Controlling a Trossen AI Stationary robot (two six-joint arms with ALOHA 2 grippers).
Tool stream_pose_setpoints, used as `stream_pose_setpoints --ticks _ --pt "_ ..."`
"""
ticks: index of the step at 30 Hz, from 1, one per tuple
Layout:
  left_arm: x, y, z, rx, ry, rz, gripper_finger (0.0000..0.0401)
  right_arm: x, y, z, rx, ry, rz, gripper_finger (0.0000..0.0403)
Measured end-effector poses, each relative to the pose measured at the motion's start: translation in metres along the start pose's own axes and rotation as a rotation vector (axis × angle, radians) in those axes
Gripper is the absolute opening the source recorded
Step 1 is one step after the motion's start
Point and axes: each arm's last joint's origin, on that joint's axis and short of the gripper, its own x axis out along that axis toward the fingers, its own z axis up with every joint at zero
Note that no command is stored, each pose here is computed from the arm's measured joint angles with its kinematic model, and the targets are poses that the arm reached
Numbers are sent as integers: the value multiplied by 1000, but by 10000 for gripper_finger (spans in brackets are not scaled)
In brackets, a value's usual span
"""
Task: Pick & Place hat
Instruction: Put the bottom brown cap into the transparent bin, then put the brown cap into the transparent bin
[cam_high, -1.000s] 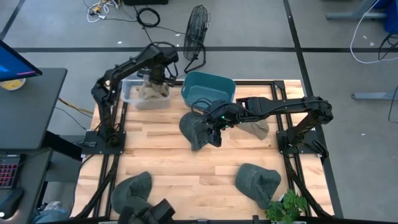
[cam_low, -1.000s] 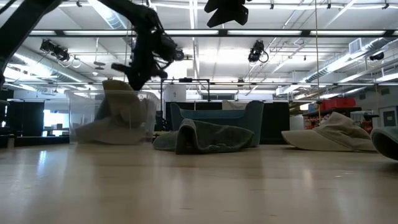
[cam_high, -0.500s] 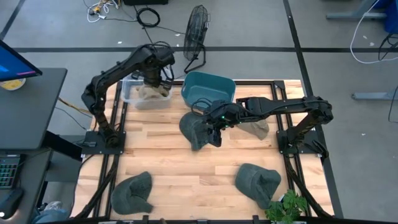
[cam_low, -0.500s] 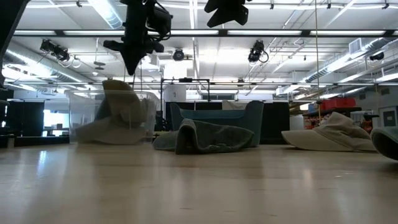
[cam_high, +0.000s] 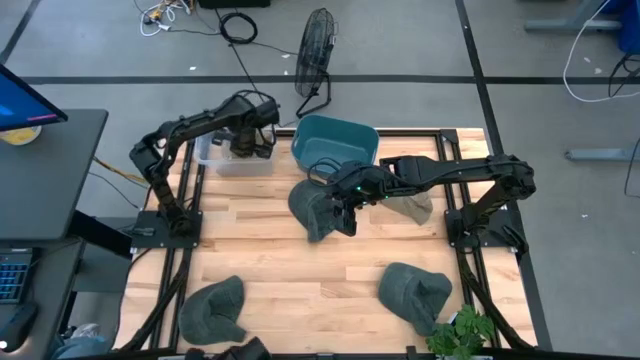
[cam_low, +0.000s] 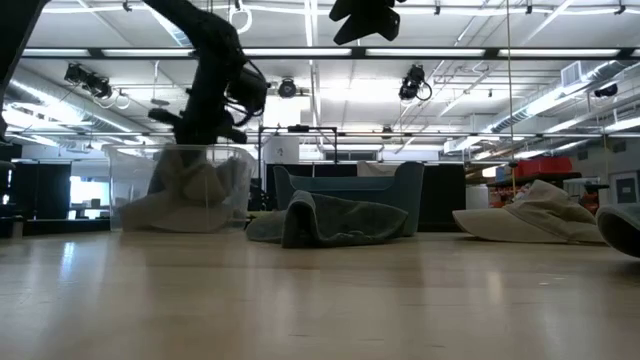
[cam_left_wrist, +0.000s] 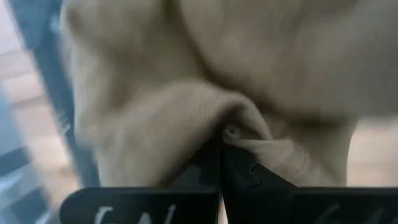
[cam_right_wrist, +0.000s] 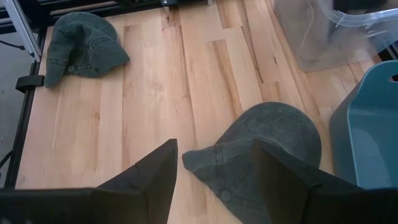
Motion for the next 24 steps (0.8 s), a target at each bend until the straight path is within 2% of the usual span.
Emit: stream_pose_setpoints --ticks 8,13,17,21,24 --pt "11 16 23 -93 -6 -138 3 0 0 0 0 0 0 210" --pt "4 22 24 -62 59 -216 3 0 0 0 0 0 0 210" --pt "-33 24 18 -28 -27 -280 3 0 0 0 -10 0 0 210" --pt "-83 30 6 -10 -175 -377 3 -9 -1 -1 -12 2 -6 210" --pt "-118 35 -6 71 -303 -442 3 -23 -3 -6 36 25 -54 210"
